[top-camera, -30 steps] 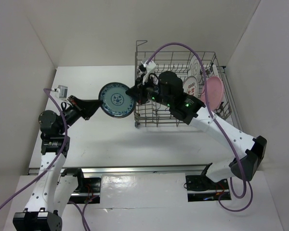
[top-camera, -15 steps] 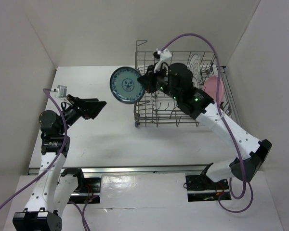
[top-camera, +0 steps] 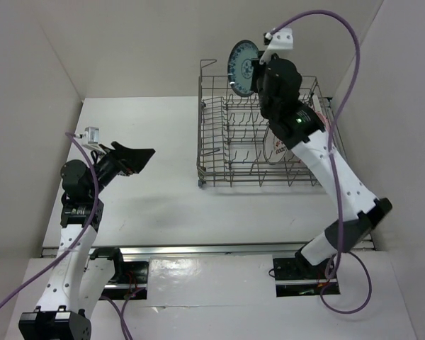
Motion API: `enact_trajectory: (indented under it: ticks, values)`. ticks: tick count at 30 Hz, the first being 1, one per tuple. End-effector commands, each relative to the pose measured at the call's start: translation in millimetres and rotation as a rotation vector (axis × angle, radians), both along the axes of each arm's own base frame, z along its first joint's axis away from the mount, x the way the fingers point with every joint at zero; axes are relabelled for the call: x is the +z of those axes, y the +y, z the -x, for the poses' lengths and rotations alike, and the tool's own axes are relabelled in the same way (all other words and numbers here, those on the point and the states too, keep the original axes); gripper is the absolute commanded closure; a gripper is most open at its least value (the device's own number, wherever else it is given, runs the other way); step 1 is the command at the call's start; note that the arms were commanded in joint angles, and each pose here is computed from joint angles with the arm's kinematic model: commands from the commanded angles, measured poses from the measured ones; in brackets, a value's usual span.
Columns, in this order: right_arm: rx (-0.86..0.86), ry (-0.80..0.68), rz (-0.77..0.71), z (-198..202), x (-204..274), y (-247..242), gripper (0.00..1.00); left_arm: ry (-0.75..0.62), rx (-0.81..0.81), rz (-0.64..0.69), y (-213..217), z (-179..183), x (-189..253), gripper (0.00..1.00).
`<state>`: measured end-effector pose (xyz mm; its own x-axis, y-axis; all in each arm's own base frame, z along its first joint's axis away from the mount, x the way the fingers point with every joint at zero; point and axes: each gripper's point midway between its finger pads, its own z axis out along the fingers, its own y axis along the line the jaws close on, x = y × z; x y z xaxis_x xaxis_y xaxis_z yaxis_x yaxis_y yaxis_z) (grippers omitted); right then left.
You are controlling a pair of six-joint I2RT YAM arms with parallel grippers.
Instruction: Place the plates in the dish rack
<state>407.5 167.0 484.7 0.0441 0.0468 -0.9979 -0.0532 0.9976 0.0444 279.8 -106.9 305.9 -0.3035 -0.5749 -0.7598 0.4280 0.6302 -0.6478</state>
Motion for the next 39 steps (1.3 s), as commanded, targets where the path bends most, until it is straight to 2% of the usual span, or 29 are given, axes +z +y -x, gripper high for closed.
enact_trajectory:
  ticks: [1, 2, 3, 6, 11, 14, 16, 24, 39]
  values:
    - [-0.252, 0.041, 0.118, -35, -20, -35, 1.00, -0.019, 0.040, -0.021, 6, -4, 10, 0.00]
    - [-0.310, 0.080, 0.154, -53, -39, -41, 1.00, -0.019, 0.050, -0.029, 7, -4, 11, 0.00]
    - [-0.342, 0.067, 0.150, -59, -31, -45, 1.00, -0.010, 0.059, -0.028, 10, -7, 11, 0.00]
    - [-0.421, 0.137, 0.224, -90, -64, -49, 1.00, 0.001, 0.077, -0.028, 14, -10, 11, 0.00]
    - [-0.469, 0.135, 0.232, -125, -70, -55, 1.00, 0.001, 0.049, -0.022, 14, -10, 9, 0.00]
    - [-0.499, 0.172, 0.257, -142, -90, -67, 1.00, 0.017, 0.061, -0.013, 20, -10, 4, 0.00]
    - [-0.504, 0.173, 0.255, -144, -90, -74, 1.00, 0.032, 0.060, -0.003, 20, -12, 2, 0.00]
    - [-0.477, 0.249, 0.304, -163, -145, -87, 1.00, 0.035, 0.051, 0.004, 20, -11, 0, 0.00]
    - [-0.426, 0.288, 0.310, -176, -171, -80, 1.00, 0.039, 0.041, 0.012, 19, -10, -2, 0.00]
